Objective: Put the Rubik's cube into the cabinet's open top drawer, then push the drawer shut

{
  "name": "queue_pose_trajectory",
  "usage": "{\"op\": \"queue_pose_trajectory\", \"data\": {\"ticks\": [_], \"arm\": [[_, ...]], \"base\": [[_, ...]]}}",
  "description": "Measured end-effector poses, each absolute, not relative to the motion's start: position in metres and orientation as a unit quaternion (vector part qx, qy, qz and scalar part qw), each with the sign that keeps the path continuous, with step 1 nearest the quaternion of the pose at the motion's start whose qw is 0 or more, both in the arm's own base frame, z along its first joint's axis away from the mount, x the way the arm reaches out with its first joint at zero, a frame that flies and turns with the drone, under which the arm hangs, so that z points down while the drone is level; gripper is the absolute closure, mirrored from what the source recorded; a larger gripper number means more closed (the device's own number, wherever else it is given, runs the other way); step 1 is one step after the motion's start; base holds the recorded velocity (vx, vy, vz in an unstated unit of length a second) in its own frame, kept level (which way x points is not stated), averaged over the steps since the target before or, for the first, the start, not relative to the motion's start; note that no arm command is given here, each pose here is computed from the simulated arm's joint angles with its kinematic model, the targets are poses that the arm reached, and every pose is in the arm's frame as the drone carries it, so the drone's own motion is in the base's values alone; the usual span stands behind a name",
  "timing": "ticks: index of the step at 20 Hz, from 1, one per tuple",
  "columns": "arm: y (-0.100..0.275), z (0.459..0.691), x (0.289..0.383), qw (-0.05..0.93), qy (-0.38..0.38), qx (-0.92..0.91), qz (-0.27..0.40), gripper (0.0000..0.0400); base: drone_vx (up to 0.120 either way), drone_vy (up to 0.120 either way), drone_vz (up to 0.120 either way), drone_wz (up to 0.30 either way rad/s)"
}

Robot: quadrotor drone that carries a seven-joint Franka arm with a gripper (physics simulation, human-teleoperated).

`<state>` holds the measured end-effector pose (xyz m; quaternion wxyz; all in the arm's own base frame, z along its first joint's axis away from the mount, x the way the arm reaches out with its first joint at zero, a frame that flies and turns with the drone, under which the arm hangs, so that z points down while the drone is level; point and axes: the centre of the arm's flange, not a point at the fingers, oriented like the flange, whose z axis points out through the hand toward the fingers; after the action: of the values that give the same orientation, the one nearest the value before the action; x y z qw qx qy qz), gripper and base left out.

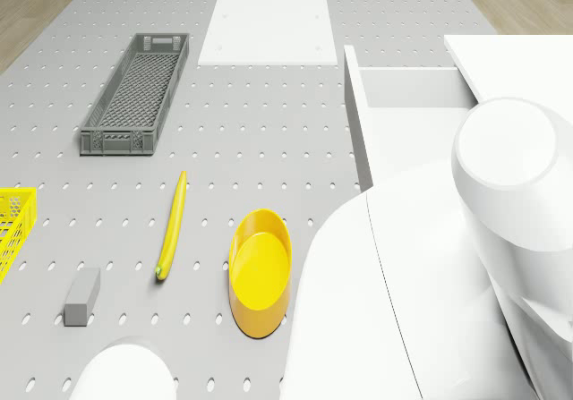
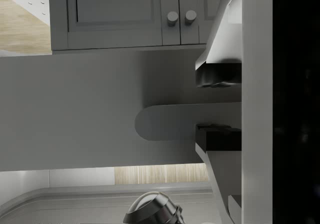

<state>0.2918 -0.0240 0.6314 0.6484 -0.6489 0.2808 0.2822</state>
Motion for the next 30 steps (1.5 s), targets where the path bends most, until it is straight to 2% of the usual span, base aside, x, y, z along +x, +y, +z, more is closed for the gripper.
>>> {"op": "queue_pose_trajectory", "data": {"ticks": [1, 2, 5, 6, 7, 14, 16, 21, 24, 25, 27, 28, 30], "arm": [[-0.020, 0.635, 0.2836, 0.644, 0.291, -0.644, 0.293, 0.0295], [-0.018, 0.635, 0.2796, 0.644, 0.289, -0.645, 0.292, 0.0295], [-0.002, 0.633, 0.2864, 0.648, 0.281, -0.648, 0.283, 0.0296], [0.001, 0.638, 0.2731, 0.643, 0.293, -0.643, 0.296, 0.0295], [0.004, 0.637, 0.2727, 0.644, 0.290, -0.645, 0.292, 0.0295], [0.041, 0.634, 0.2878, 0.651, 0.275, -0.651, 0.277, 0.0295], [0.047, 0.641, 0.2733, 0.646, 0.286, -0.646, 0.289, 0.0295], [0.070, 0.640, 0.2847, 0.651, 0.277, -0.650, 0.278, 0.0295], [0.085, 0.641, 0.2897, 0.652, 0.274, -0.651, 0.275, 0.0293], [0.088, 0.649, 0.2768, 0.646, 0.286, -0.645, 0.290, 0.0291], [0.094, 0.649, 0.2800, 0.648, 0.282, -0.647, 0.285, 0.0292], [0.096, 0.656, 0.2678, 0.642, 0.294, -0.642, 0.299, 0.0293], [0.100, 0.655, 0.2732, 0.645, 0.287, -0.645, 0.292, 0.0294]], "base": [[0.000, 0.000, 0.000, 0.000], [0.000, 0.000, 0.000, 0.000], [0.000, 0.000, 0.000, 0.000], [0.000, 0.000, 0.000, 0.000], [0.000, 0.000, 0.000, 0.000], [0.000, 0.000, 0.000, 0.000], [0.000, 0.000, 0.000, 0.000], [0.000, 0.000, 0.000, 0.000], [0.000, -0.093, 0.000, 0.000], [0.000, -0.120, 0.000, 0.000], [0.000, -0.100, 0.000, 0.000], [0.000, 0.120, 0.000, 0.000], [0.000, 0.120, 0.000, 0.000]]}}
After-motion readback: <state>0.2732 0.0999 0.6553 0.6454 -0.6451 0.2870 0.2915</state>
